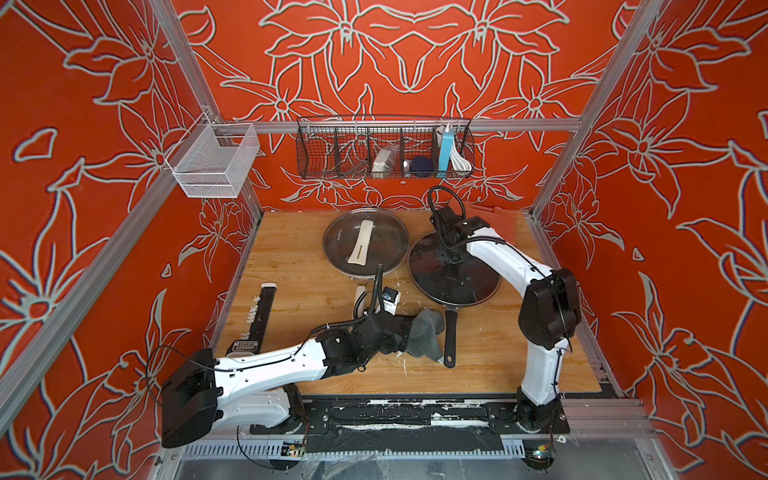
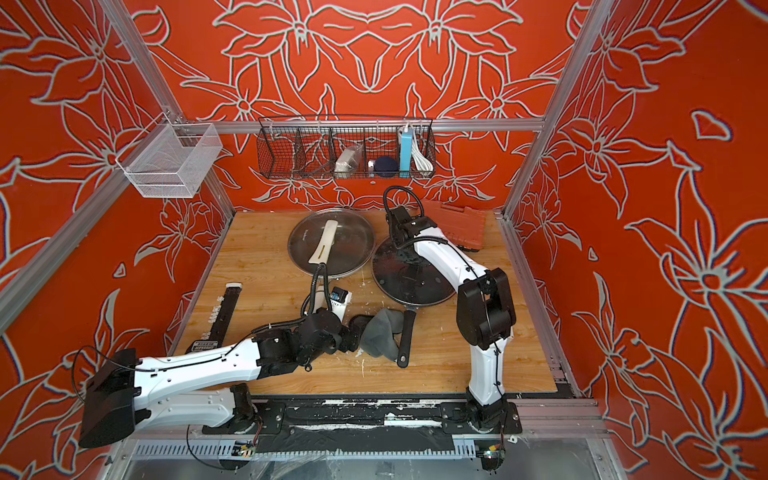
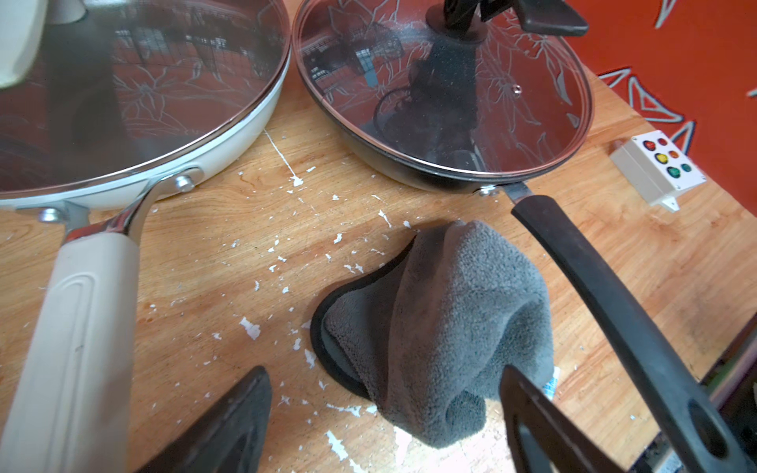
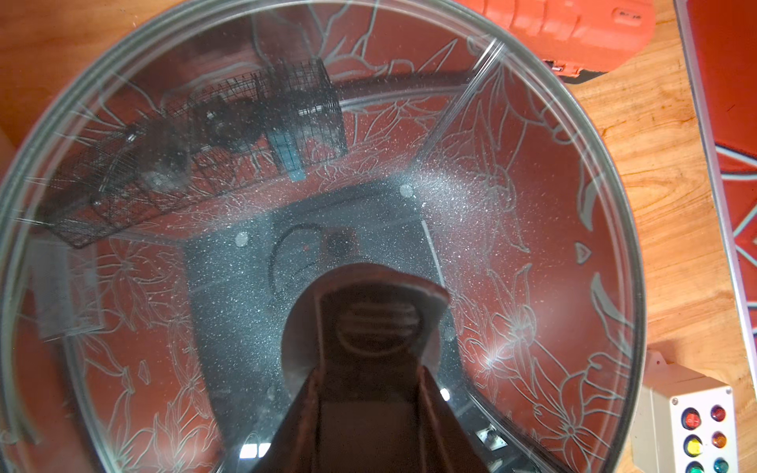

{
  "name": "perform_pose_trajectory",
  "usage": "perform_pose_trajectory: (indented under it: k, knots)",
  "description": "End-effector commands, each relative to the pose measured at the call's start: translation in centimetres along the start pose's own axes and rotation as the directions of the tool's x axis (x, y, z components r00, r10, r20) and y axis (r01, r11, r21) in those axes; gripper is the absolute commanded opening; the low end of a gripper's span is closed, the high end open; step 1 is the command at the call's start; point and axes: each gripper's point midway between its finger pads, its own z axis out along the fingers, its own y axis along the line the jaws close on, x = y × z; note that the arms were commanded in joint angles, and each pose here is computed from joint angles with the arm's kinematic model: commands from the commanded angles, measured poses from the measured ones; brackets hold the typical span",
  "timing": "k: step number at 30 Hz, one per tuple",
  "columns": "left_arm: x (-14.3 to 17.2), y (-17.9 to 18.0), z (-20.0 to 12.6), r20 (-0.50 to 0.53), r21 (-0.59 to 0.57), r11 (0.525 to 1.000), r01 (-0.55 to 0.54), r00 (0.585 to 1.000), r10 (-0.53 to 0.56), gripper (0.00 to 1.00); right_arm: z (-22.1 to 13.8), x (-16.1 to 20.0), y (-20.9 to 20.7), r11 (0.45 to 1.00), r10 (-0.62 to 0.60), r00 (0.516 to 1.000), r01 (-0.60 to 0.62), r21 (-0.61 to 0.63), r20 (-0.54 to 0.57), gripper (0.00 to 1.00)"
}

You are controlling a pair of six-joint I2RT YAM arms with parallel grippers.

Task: Wipe the pot lid with a cloth
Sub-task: Pick up the pot lid from the cooking pot.

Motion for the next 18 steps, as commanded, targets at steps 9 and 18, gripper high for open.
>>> perform_pose_trajectory:
  k: [9, 18]
  knots:
    - [-1.8, -1.4, -1.0, 0.097, 0.071, 0.997, -0.032, 0.995, 0.025, 0.87, -4.7, -4.1, -0.4, 0.994, -0.102, 0.981, 0.106, -0.017, 0.163, 0.00]
    - [-1.9, -1.9, -0.7, 0.149, 0.100, 0.991, -0.088, 0.986, 0.073, 0.88, -9.7, -5.7, -0.7, 0.966, -0.212, 0.940, 0.242, -0.087, 0.267, 0.00]
